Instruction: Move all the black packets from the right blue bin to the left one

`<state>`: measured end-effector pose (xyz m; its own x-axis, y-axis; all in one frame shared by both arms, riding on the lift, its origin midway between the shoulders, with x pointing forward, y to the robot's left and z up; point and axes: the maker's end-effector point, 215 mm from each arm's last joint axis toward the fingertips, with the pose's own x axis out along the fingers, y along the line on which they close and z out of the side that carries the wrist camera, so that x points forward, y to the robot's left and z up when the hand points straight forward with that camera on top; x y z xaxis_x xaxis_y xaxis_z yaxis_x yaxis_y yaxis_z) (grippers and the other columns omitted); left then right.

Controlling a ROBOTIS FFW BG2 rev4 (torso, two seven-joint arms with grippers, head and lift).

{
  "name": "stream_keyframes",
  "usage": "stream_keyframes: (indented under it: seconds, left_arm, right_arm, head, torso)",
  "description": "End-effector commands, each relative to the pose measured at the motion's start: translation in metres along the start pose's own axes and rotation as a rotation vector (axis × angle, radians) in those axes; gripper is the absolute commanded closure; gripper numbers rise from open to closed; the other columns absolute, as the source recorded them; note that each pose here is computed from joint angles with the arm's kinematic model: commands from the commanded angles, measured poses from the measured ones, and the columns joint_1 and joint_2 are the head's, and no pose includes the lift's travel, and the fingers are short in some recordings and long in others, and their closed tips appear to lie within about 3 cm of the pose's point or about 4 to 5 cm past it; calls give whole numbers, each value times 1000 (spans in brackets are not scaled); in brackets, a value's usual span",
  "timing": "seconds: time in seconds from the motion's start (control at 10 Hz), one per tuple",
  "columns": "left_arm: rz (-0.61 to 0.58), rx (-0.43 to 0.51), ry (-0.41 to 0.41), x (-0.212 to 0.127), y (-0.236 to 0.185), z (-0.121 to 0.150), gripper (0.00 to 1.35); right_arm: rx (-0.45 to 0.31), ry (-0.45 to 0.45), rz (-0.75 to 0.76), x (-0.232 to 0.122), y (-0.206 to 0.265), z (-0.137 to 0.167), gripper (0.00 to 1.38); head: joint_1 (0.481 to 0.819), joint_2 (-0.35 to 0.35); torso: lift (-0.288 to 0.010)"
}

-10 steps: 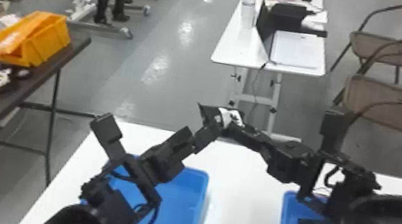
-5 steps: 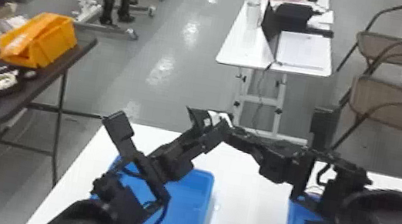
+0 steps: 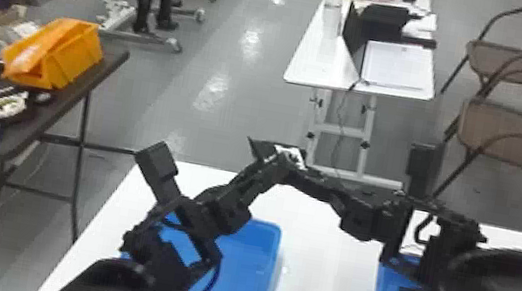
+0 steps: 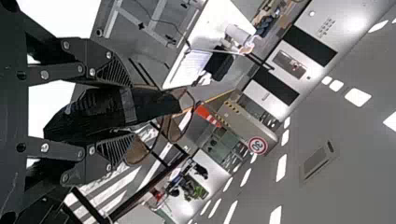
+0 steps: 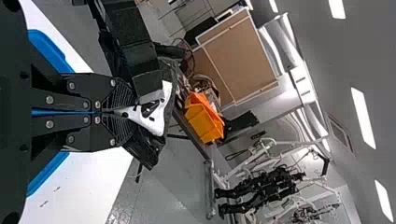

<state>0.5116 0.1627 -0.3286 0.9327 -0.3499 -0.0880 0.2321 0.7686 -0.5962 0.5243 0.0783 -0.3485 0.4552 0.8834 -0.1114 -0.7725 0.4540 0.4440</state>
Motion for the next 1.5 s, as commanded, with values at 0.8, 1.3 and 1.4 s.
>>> stream_keyframes:
  seconds: [0.8, 1.3, 1.4]
  left_arm:
    - [595, 602, 27, -116, 161, -21, 1213]
    - [598, 544, 24, -121, 170, -31, 35]
    - [572, 500, -20, -116, 158, -23, 94]
  right_arm:
    - [-205, -150, -422, -125, -98, 32, 119]
    - [-255, -86, -604, -195, -116, -25, 121]
    - [-265, -55, -674, -216, -123, -39, 121]
  head:
    - [695, 259]
    - [695, 237]
    - [695, 221]
  torso:
    - [0]
    - [0]
    - [0]
